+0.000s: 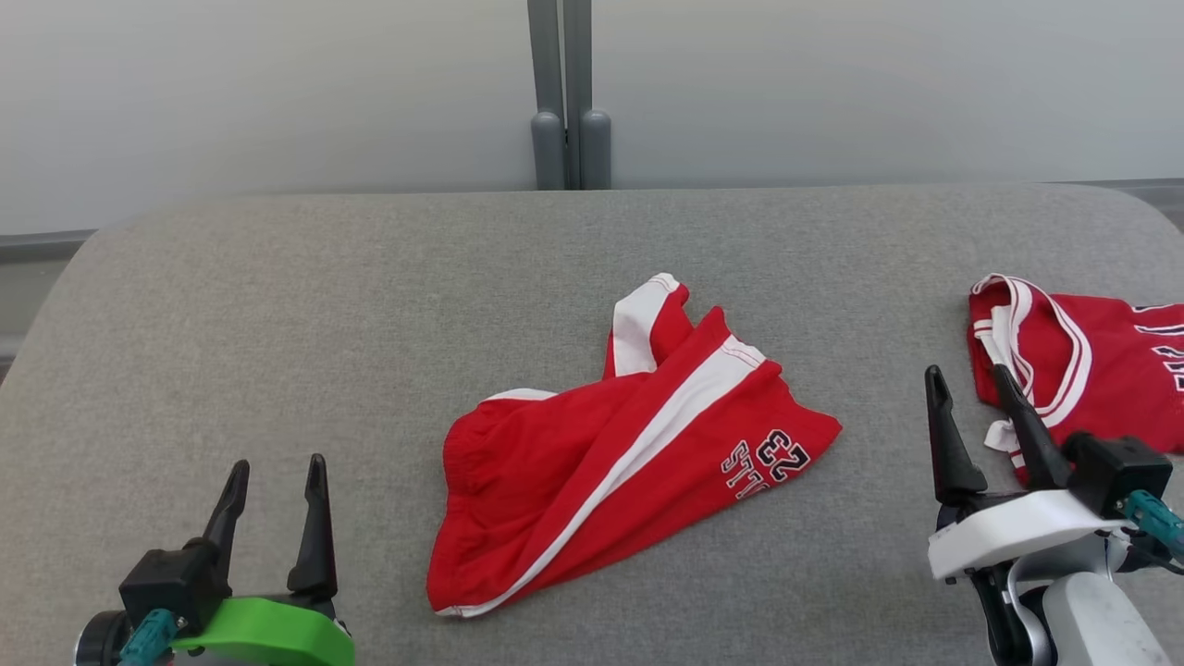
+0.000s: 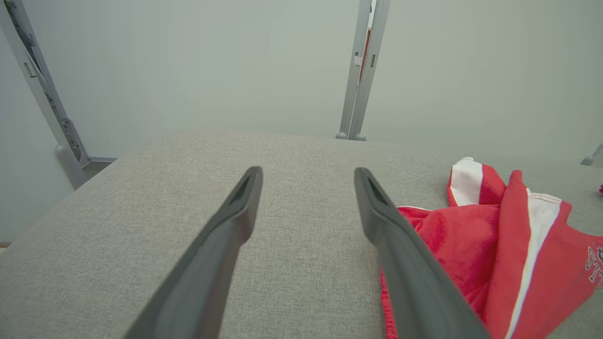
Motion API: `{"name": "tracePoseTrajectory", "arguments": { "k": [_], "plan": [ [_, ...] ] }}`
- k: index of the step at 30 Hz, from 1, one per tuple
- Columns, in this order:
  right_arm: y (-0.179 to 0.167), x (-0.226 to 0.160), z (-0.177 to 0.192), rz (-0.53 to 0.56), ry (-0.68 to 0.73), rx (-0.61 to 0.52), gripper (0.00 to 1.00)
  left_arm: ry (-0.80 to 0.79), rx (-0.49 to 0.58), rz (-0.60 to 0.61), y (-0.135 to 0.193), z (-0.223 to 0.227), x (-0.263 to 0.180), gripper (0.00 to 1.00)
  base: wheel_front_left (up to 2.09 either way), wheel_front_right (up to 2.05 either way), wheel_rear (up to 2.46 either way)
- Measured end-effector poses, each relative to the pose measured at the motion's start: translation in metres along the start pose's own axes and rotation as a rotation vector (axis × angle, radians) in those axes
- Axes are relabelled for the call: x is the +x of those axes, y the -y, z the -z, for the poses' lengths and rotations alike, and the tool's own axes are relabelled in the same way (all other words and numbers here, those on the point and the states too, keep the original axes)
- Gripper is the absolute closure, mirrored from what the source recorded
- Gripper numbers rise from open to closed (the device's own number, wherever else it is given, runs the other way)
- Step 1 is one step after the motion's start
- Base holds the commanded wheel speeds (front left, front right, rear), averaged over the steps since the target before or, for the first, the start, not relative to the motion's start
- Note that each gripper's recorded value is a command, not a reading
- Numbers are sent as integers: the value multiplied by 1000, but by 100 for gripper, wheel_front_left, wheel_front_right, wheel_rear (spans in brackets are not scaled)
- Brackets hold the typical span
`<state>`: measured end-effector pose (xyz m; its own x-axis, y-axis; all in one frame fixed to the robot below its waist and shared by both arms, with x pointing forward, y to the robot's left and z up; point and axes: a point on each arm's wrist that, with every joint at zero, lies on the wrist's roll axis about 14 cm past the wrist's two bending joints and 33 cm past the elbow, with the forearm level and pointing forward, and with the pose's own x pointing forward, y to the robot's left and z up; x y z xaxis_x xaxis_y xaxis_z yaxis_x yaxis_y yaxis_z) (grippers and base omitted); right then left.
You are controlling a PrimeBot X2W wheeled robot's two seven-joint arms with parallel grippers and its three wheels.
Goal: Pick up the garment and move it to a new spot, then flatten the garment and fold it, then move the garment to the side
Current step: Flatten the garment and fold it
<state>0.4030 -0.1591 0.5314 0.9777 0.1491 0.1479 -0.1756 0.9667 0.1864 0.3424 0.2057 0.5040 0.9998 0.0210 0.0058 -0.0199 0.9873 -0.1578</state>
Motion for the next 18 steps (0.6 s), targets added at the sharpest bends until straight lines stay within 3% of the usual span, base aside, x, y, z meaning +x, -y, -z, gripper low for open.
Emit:
{"name": "tracePoseTrajectory", "arguments": {
  "k": [18],
  "plan": [
    [0, -10, 4, 9, -9, -5, 0, 31, -5, 41, 8, 0, 0, 0, 0, 0, 0]
  ]
}}
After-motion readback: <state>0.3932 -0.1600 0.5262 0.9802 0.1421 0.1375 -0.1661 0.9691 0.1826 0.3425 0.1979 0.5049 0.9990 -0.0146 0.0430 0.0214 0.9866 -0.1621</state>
